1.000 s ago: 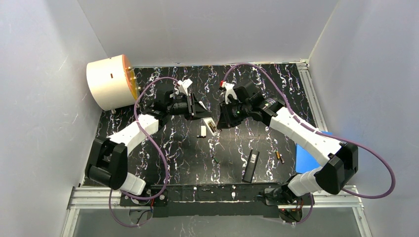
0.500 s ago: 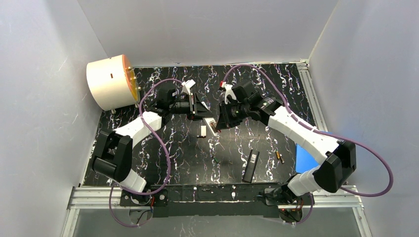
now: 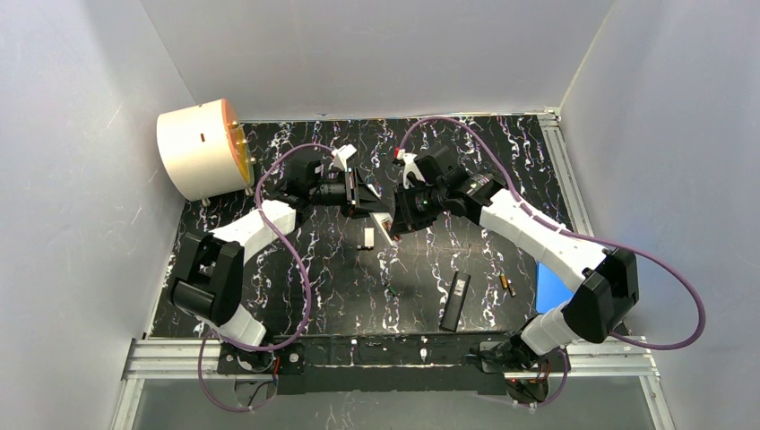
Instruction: Load the batteries into the remote control
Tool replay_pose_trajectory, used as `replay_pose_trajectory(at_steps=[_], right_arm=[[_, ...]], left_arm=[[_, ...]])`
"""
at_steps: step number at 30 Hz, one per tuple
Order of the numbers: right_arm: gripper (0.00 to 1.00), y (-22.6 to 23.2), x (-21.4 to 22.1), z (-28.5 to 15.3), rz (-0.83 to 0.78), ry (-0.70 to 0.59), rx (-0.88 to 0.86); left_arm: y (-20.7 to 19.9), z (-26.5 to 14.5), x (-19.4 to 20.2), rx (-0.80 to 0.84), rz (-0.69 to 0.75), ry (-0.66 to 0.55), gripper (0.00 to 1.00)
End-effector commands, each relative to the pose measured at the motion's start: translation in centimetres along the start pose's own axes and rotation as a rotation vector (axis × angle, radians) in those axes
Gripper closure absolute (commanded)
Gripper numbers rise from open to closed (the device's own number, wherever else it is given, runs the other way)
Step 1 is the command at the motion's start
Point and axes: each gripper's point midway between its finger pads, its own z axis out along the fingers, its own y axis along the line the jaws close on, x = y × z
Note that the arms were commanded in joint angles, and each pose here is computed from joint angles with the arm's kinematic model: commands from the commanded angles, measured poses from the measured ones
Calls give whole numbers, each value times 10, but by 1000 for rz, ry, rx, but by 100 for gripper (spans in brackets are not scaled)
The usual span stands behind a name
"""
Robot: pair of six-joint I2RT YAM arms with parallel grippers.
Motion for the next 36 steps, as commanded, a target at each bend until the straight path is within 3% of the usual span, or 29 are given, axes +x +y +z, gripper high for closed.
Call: replay_pose_trajectory(at_steps=[1,8,25,36], right_arm=[[79,-2,-12,-7,-32,-29,33],[68,-3,-14,-13,-58,-36,48],[61,9,-36,-28,-48,-133,34],[35,21,-73,-55,50,-348,-10]], left_arm=[[-31,-4,-3,65,52,18,100],[-29,-3,-5,61,47,14,100],[-22,0,-5,45,-20,17,100],[-33,3,-17,63,-88,-12,100]])
